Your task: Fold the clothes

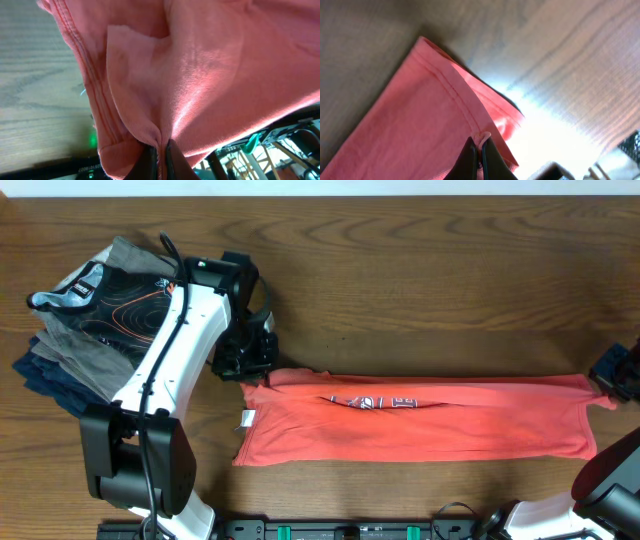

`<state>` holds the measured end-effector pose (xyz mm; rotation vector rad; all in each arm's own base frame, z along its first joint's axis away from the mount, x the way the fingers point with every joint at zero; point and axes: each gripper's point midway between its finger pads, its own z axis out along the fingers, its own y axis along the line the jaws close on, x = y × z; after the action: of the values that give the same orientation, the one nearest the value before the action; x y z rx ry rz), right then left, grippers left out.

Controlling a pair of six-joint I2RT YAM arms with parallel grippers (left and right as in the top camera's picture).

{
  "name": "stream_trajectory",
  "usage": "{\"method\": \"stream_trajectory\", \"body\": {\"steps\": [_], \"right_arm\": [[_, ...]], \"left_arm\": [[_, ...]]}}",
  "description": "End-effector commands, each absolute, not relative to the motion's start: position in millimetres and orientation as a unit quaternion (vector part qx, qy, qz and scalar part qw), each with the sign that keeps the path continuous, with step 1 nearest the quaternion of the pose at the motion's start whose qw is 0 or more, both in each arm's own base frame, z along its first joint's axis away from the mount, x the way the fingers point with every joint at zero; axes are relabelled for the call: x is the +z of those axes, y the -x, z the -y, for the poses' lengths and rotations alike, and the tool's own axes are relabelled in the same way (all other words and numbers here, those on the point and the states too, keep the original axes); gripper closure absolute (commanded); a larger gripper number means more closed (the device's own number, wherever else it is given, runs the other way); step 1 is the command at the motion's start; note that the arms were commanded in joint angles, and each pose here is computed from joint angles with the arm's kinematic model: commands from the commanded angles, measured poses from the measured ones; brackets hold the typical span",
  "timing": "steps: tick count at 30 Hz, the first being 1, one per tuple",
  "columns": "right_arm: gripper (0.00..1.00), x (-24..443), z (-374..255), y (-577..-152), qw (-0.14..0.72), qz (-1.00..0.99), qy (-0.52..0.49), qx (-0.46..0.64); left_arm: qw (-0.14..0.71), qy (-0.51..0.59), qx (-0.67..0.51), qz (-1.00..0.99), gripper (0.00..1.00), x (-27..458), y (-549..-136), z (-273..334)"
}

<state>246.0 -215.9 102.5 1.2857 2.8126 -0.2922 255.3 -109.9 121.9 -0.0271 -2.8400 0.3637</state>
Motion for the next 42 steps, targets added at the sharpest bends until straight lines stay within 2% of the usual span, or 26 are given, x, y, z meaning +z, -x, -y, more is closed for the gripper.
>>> {"method": "stream_trajectory", "body": {"steps": [1, 14, 15, 16, 17, 18, 19, 20, 29, 36, 42], "right_arm": [[0.99, 101, 222, -235, 0.009, -0.895, -0.433, -0.11], [0.98, 76, 209, -218, -0.024, -0.896, -0.432, -0.104], [0.91, 76, 209, -218, -0.025, -0.896, -0.432, -0.104], [0.64, 76, 209, -218, -0.025, -0.895, -0.432, -0.104], [0.43, 76, 209, -217, -0.026, -0.895, -0.432, -0.103], [0.3, 76, 210, -216, -0.027, -0.895, -0.433, -0.103], [0.22, 76, 210, -216, -0.026, -0.895, -0.434, -0.103], [0.18, 76, 209, -217, -0.026, -0.895, -0.434, -0.101], [0.07, 74, 208, -229, -0.006, -0.914, -0.398, -0.08], [0.07, 61, 202, -231, -0.004, -0.933, -0.355, -0.063], [0.1, 30, 184, -229, 0.002, -0.958, -0.286, -0.027]], "left_arm": [[0.162, 0.015, 0.103, 0.981, 0.94, 108, -243, 100], [0.228, 0.006, 0.091, 0.969, 0.94, 85, -207, 93], [0.232, 0.005, 0.09, 0.969, 0.94, 85, -204, 92], [0.236, 0.005, 0.089, 0.968, 0.9, 84, -202, 92], [0.24, 0.004, 0.088, 0.967, 0.67, 85, -200, 91], [0.243, 0.004, 0.088, 0.966, 0.48, 85, -199, 91], [0.244, 0.003, 0.087, 0.966, 0.38, 85, -198, 91], [0.246, 0.003, 0.087, 0.965, 0.38, 86, -198, 91], [0.235, 0.004, 0.095, 0.967, 0.38, 84, -202, 94], [0.204, 0.013, 0.119, 0.972, 0.38, 79, -216, 107], [0.189, 0.014, 0.122, 0.974, 0.4, 76, -223, 109]]}}
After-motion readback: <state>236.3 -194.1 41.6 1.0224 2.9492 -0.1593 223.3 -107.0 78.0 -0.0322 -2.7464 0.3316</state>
